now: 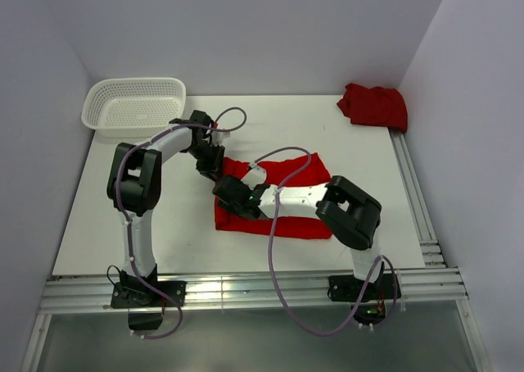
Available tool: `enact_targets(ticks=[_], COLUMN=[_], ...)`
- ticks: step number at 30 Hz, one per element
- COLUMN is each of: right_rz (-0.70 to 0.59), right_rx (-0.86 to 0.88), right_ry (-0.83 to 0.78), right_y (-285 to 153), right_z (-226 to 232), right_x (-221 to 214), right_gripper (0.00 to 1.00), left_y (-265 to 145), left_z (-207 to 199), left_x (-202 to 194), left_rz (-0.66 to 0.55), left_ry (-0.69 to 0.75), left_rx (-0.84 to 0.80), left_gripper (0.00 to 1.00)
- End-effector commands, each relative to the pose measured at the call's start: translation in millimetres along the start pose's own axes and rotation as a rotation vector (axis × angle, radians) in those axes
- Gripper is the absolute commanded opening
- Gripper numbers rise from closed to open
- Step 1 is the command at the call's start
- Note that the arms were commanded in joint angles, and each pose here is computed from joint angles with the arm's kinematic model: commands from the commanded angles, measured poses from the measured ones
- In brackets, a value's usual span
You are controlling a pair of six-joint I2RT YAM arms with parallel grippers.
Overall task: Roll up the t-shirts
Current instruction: Roll the tshirt
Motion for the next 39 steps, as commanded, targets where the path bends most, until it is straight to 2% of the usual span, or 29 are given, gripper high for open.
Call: enact_targets(ticks=[1, 15, 20, 24, 31, 34, 37, 38, 39], right_rz=[-0.029, -0.044, -0.031, -0.015, 0.006, 0.019, 0.028, 0.037, 0.041], right_rx=[-0.038, -0.004, 0.006, -0.026, -0.058, -0.065, -0.081, -0.092, -0.093], right_ry=[-0.084, -0.177, -0.197, -0.195, -0.141, -0.128, -0.11, -0.113, -0.108], right_y=[-30, -48, -47, -43, -43, -44, -43, -42, -41], right_z=[-3, 21, 26, 16, -11, -21, -31, -37, -40], right_x=[9, -7, -13, -19, -31, -38, -44, -48, -50], right_gripper=[0.58, 0.6, 0.57, 0.45, 0.15, 0.1, 0.08, 0.07, 0.07], left_y=[-7, -3, -3, -2, -4, -6, -13, -17, -21], left_z=[6, 0, 1, 1, -1, -4, -10, -13, -18], left_x=[7, 4, 4, 4, 5, 6, 8, 10, 11], left_rz=[-0.05, -0.044, -0.043, -0.039, -0.04, -0.043, -0.055, -0.068, -0.073], left_ry=[0.037, 0.05, 0.051, 0.049, 0.064, 0.068, 0.084, 0.092, 0.097], left_rx=[0.106, 0.13, 0.137, 0.133, 0.119, 0.102, 0.07, 0.056, 0.022], left_gripper=[0.21, 0.2, 0.2, 0.2, 0.22, 0.27, 0.42, 0.51, 0.55])
Point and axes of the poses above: each gripper's point midway between its finger pads, its own y axis out along the fingers, its own z axis along the line the jaws close on, x = y × z, the point moved 4 cm from there along -y, back along the fingers, and after that the axes turned 13 degrees about -y, right-handed, at the moved point
